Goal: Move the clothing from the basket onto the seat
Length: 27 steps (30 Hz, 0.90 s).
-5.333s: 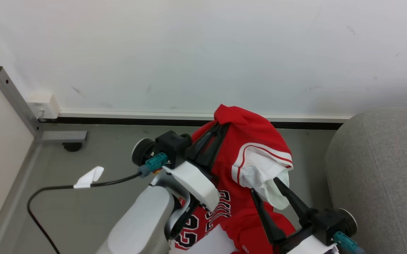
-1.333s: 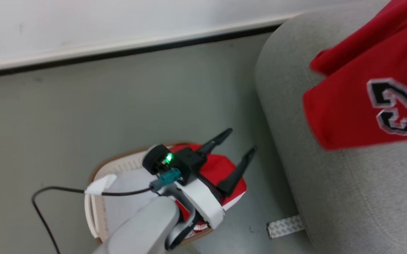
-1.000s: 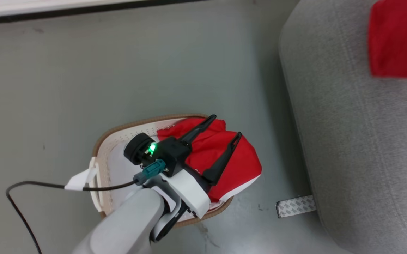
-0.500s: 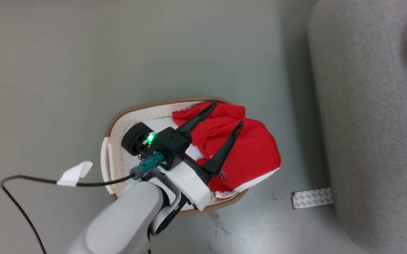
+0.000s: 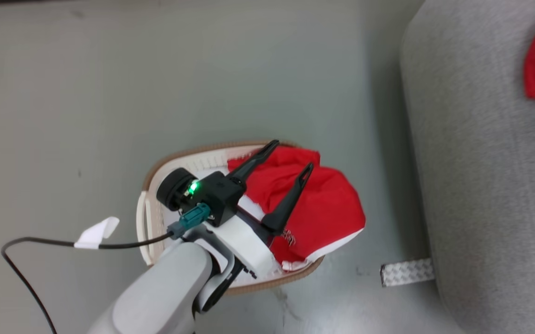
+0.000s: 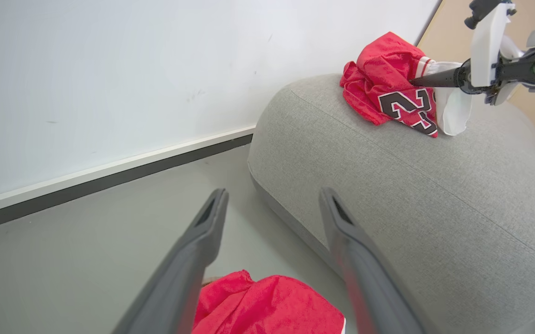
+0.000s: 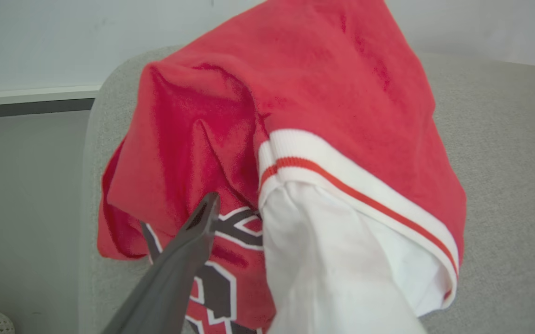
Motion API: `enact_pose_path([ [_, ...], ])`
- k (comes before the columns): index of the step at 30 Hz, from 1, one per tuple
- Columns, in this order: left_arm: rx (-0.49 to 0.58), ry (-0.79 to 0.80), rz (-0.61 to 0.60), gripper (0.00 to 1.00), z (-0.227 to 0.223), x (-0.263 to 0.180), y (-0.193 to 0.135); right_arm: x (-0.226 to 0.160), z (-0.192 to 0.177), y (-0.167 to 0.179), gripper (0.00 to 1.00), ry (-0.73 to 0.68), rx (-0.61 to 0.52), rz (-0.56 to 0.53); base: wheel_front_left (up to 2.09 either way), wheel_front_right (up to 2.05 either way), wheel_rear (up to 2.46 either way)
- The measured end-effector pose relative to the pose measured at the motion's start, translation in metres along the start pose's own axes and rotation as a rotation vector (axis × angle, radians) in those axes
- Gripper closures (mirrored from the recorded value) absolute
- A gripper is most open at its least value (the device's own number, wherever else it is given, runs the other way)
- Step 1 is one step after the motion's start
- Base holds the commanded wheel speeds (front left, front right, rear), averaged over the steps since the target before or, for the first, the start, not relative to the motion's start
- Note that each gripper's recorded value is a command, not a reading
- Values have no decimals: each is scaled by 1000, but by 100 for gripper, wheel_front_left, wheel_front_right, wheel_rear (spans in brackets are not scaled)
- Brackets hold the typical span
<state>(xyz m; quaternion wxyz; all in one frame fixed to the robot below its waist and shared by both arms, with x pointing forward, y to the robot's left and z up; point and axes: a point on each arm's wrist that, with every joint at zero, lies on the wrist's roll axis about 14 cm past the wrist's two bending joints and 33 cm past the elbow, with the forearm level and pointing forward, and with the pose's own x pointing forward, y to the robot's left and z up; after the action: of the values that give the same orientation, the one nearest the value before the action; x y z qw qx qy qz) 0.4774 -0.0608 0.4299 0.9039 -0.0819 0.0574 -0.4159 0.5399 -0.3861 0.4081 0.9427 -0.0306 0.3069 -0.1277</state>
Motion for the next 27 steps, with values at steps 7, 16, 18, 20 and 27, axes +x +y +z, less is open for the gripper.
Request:
enact_pose_path([
  [7,17,-38,9,0,27,-8,-14,-39,-27,1,0,130,-2,36,0,0,0],
  [16,35,-117,78,0,70,-31,-27,-101,46,-13,0,-164,-25,98,0,0,0],
  [18,40,-148,119,0,83,-39,-23,-117,67,-9,0,-262,-23,128,0,0,0],
  [20,50,-179,159,0,95,-49,-18,-133,85,-2,0,-351,-34,162,0,0,0],
  [27,86,-267,340,0,131,-98,10,-185,121,37,0,-621,-52,304,0,0,0],
])
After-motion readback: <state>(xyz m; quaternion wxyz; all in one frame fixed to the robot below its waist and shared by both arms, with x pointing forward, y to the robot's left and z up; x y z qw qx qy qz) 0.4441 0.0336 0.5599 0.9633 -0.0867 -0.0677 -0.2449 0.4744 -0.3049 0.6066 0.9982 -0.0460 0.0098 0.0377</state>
